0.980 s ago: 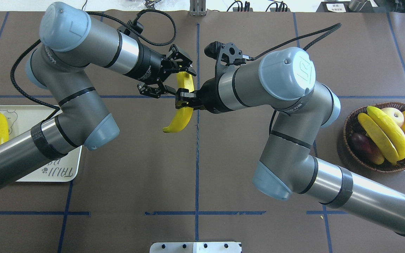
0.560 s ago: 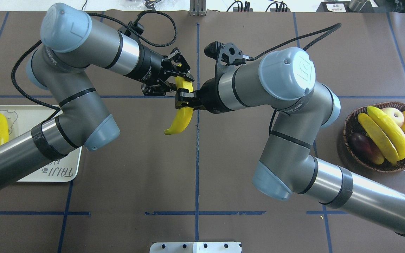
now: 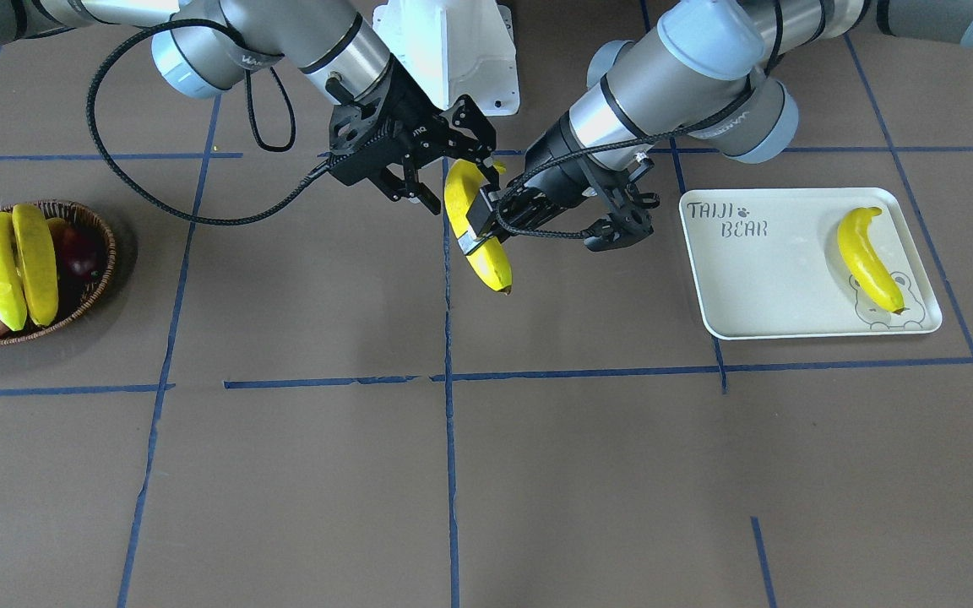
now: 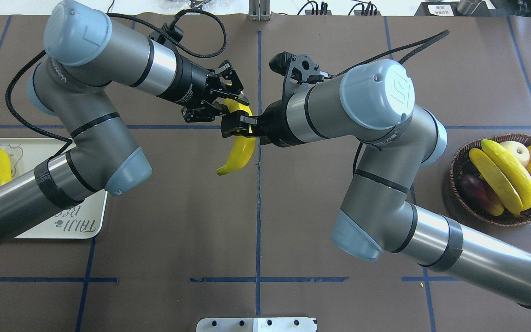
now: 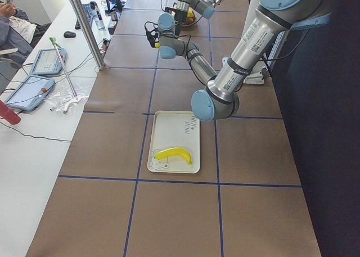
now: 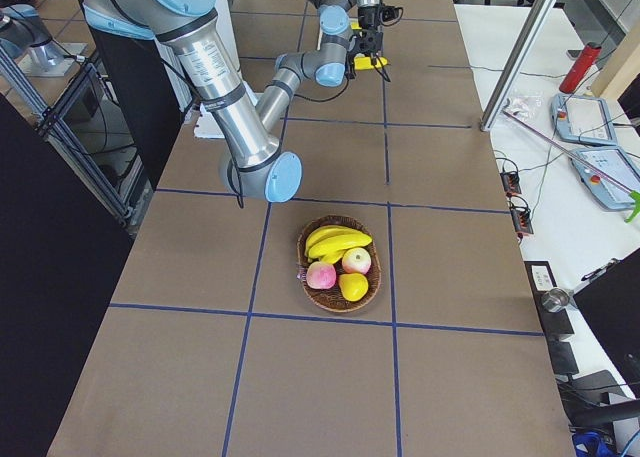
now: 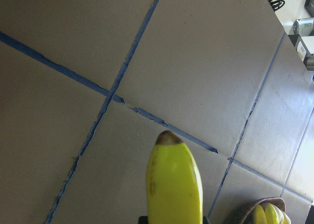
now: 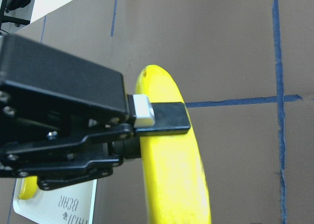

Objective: Transfer all bananas from basket to plate

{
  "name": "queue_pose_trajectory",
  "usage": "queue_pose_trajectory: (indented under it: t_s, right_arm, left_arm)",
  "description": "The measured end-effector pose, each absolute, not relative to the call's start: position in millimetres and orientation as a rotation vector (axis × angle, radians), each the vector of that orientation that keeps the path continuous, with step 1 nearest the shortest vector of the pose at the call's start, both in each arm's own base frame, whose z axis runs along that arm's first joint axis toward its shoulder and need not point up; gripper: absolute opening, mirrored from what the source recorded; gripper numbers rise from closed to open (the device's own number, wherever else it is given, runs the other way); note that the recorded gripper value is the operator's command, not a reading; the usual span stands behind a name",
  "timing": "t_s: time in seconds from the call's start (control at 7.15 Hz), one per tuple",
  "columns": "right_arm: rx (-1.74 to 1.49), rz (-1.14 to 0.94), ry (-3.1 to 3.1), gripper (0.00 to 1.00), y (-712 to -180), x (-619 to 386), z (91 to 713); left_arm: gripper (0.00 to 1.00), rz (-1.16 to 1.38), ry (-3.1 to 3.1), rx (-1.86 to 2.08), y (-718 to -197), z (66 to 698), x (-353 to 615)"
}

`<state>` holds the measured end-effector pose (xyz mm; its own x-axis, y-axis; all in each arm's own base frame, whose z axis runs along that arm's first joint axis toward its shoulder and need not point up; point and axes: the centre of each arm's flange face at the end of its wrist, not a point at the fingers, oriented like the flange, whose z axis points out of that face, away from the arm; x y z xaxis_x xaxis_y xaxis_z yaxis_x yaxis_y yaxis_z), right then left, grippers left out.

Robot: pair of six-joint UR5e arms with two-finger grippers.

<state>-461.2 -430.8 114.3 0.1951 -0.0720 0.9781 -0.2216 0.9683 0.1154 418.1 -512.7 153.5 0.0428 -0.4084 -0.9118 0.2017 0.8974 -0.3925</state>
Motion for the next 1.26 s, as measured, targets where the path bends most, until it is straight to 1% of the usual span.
queue_pose_trajectory:
  t_s: [0.14, 0.42, 0.7, 0.84, 0.98, 1.26]
  right_arm:
    - [0.25, 0.116, -1.372, 1.0, -439.1, -451.9, 113.8]
    - [0.203, 0.155, -1.295, 1.0, -469.0, -426.9, 125.1]
    - [0.162, 0.173, -1.119, 1.0, -498.0, -412.2, 151.7]
    - [0.148, 0.159, -1.018, 1.0, -511.8, -401.9, 167.1]
    - [0.133, 0.126, -0.928, 1.0, -526.7, -385.4, 183.9]
    - [0.102, 0.033, -0.822, 1.0, -554.5, -338.6, 220.9]
  left_arm:
    - [0.0, -0.486, 1.443, -0.172, -517.3, 165.5, 411.9]
    - [0.0, -0.565, 1.383, -0.17, -535.3, 213.4, 385.6]
    - [0.0, -0.701, 1.283, -0.15, -564.6, 285.0, 331.2]
    - [0.0, -0.726, 1.218, -0.118, -572.3, 325.9, 300.9]
    - [0.0, -0.716, 1.134, -0.091, -568.4, 379.8, 274.4]
    - [0.0, -0.682, 0.989, -0.098, -535.8, 481.4, 242.2]
